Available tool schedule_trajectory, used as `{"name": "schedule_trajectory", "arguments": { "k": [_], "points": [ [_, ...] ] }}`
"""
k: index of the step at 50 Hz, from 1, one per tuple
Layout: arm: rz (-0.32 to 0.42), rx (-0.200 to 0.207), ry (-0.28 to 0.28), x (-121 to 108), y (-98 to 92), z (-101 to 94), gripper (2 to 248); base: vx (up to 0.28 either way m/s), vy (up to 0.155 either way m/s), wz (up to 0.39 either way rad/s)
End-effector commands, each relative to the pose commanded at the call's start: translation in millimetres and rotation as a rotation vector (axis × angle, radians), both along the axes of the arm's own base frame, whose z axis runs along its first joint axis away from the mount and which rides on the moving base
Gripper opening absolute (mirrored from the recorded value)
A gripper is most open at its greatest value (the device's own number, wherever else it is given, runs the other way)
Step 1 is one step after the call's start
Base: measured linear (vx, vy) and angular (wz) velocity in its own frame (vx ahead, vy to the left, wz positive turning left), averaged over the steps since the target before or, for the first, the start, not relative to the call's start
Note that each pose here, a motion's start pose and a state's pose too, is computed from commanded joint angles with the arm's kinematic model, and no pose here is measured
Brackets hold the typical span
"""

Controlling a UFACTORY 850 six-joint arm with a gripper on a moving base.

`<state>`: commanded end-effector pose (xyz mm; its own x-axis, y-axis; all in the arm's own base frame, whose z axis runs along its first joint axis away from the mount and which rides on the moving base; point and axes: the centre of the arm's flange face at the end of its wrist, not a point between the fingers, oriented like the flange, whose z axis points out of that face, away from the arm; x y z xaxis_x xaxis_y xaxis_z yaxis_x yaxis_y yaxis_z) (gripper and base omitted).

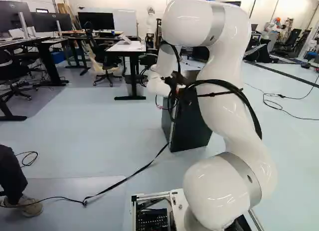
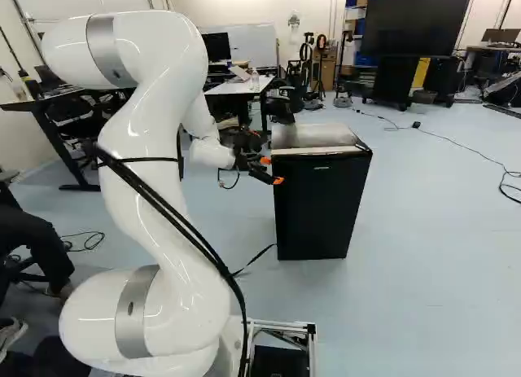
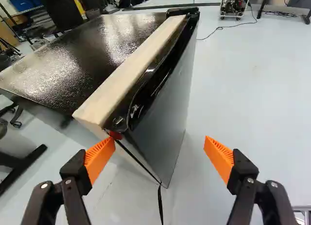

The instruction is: Open the fridge door

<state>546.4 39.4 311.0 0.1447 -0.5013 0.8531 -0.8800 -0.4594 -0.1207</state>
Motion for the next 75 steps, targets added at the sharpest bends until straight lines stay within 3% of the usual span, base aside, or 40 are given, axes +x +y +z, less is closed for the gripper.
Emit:
{"name": "schedule_trajectory", "arguments": {
  "k": [22,34,75],
  "points": [
    [-0.024,0.0,0.006,-5.4,-13.3,0.2,247,0.0,0.0,0.0],
    [-0.085,0.014,0.024,-22.0,-26.8,-0.5,247,0.0,0.0,0.0],
    [-0.556,0.148,0.098,-103.1,-77.1,-10.7,247,0.0,0.0,-0.002]
  ]
}}
